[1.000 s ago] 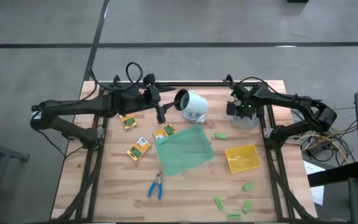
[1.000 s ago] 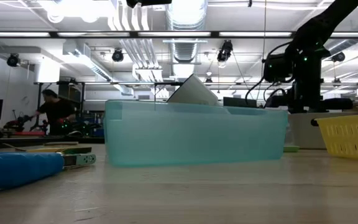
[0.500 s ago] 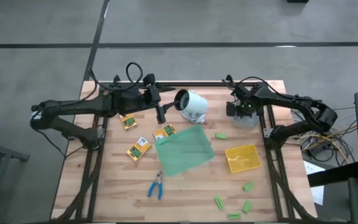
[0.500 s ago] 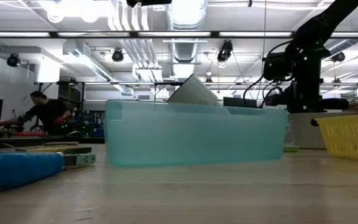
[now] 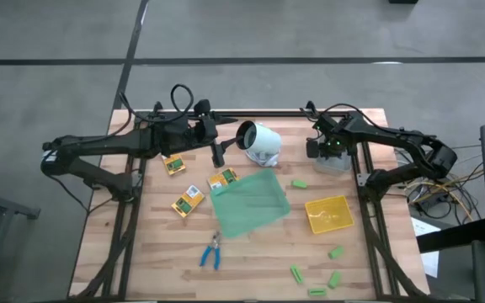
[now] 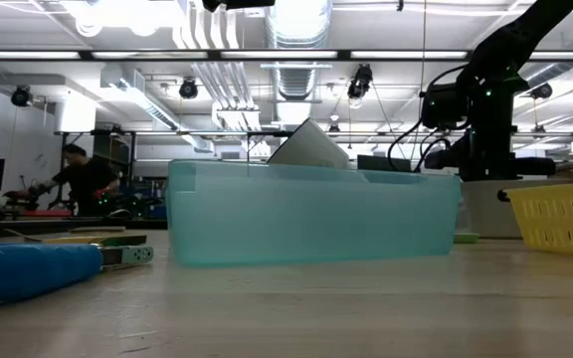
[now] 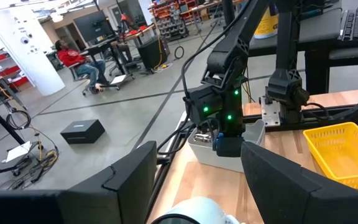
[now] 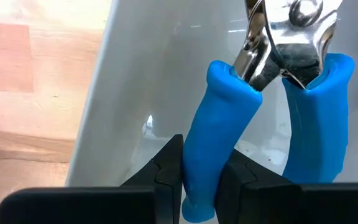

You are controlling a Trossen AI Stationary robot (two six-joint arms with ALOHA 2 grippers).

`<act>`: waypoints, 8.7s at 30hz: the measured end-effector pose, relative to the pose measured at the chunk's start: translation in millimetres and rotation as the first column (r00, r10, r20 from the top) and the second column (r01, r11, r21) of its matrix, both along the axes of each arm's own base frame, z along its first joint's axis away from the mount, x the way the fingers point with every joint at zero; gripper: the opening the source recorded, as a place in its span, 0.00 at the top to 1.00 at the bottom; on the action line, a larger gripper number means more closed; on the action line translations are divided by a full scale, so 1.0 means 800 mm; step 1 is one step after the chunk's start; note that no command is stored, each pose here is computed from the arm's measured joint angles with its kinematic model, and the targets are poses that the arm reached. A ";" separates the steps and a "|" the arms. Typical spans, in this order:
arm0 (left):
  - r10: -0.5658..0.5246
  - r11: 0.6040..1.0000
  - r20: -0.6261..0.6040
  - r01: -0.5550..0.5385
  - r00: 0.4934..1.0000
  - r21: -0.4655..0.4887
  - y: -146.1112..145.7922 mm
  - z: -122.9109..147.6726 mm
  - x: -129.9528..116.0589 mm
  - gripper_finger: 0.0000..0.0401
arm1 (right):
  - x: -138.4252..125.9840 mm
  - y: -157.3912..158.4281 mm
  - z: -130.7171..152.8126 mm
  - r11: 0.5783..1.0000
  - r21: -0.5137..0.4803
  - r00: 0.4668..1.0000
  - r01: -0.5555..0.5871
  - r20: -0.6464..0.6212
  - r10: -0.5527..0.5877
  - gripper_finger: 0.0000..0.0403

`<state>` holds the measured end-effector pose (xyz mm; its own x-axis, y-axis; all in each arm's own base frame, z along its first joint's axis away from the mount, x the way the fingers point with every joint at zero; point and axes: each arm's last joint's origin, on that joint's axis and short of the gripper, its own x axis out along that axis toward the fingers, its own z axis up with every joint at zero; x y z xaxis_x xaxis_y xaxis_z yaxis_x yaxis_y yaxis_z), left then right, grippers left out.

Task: Pick & Place School Supplies
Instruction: Put the blue plier into the gray bin

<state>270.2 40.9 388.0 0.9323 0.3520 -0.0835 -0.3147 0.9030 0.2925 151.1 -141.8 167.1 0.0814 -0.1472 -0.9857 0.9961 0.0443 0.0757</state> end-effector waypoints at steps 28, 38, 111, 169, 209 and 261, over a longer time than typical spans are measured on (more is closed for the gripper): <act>0.014 1.000 0.000 -0.014 1.000 0.000 0.005 0.000 -0.001 0.40 | 0.000 0.000 0.000 0.999 -0.007 0.999 -0.032 -0.004 0.032 0.55; 0.014 1.000 0.000 -0.014 1.000 0.000 0.005 0.000 -0.001 0.40 | 0.000 0.000 0.000 1.000 -0.001 0.999 0.031 0.010 -0.031 0.55; 0.110 0.262 -0.608 -0.613 0.786 -0.745 -0.107 -0.099 -0.057 0.40 | 0.035 0.005 0.142 0.680 -0.732 0.676 0.038 0.520 0.522 0.67; -0.256 0.240 -0.748 -0.710 0.612 -0.662 -0.278 -0.248 0.018 0.40 | 0.027 0.030 0.157 0.566 -0.798 0.399 -0.206 0.459 0.794 0.71; -0.231 0.281 -0.839 -0.791 0.493 -0.543 -0.280 -0.288 0.020 0.86 | 0.027 0.030 0.156 0.529 -0.819 0.396 -0.223 0.419 0.817 0.73; 0.329 0.863 -0.280 -0.407 0.902 -0.298 -0.134 0.016 -0.020 0.86 | 0.041 0.049 0.156 0.492 -0.824 0.295 -0.280 0.414 0.861 0.79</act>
